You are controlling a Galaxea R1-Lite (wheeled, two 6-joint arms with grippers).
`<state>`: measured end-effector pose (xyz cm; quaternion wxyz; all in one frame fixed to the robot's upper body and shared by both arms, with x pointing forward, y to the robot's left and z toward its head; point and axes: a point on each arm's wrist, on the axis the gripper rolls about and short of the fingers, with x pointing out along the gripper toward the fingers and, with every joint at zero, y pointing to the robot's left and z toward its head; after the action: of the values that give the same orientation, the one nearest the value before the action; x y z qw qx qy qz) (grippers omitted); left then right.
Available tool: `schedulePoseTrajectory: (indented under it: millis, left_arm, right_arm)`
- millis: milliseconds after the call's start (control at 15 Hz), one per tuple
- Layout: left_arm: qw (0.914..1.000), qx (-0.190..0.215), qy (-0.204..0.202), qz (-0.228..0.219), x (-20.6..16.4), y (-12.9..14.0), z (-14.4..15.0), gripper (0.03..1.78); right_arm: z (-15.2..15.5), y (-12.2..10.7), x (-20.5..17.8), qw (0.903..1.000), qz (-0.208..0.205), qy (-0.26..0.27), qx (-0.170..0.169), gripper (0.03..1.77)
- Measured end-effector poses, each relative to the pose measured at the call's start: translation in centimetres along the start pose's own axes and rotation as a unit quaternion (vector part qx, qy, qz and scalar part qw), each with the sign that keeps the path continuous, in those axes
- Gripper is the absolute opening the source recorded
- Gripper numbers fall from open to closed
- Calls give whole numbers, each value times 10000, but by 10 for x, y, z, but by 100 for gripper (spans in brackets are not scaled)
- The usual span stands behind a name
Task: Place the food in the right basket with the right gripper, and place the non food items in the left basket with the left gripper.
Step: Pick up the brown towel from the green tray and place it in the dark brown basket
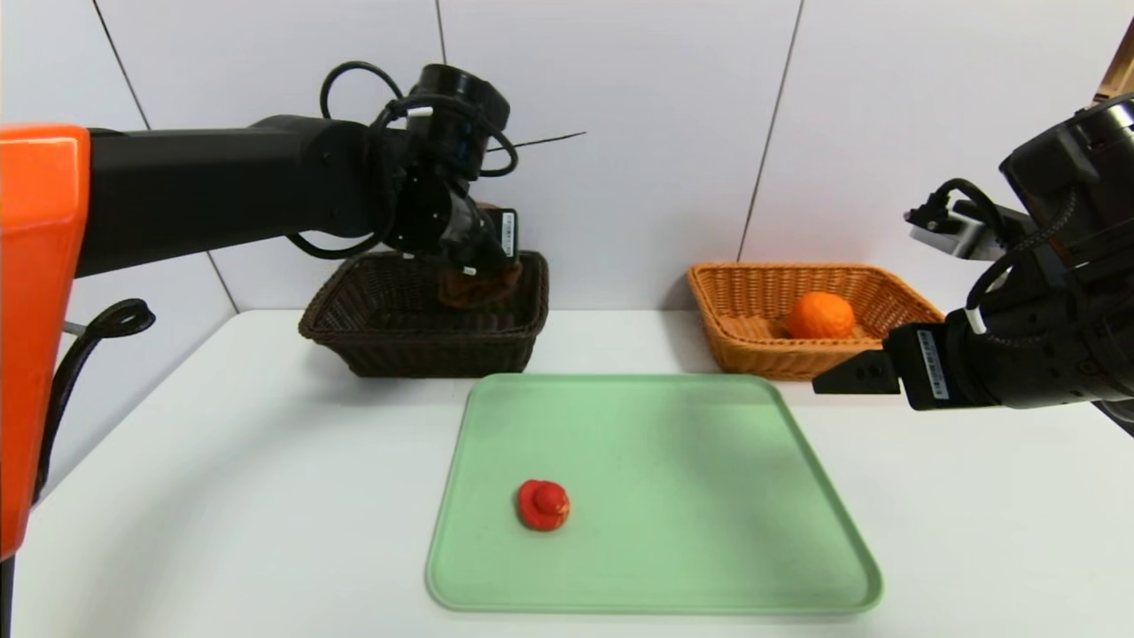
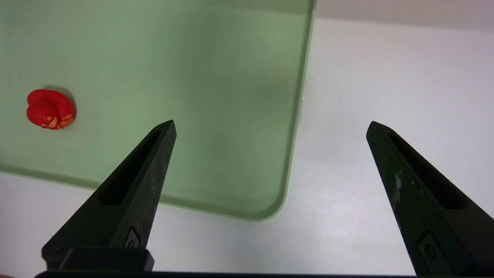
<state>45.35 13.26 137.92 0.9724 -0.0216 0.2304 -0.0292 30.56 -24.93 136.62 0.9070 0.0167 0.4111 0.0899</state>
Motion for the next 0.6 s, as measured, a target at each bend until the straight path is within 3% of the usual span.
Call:
schedulePoseTrajectory:
  millis: [200, 333, 600]
  left_arm:
    - [9991, 398, -147, 63, 11, 28, 12, 50]
    - [9967, 785, -124, -143, 18, 47, 17, 50]
    - [9793, 1895, -111, -697, 25, 75, 22, 50]
  right_arm:
    - [-2, 0, 2, 10000, -17, 53, -5, 170]
    - [-4, -1, 3, 10000, -24, 82, -10, 170]
    - [-5, -1, 4, 9999, -35, 116, -15, 170]
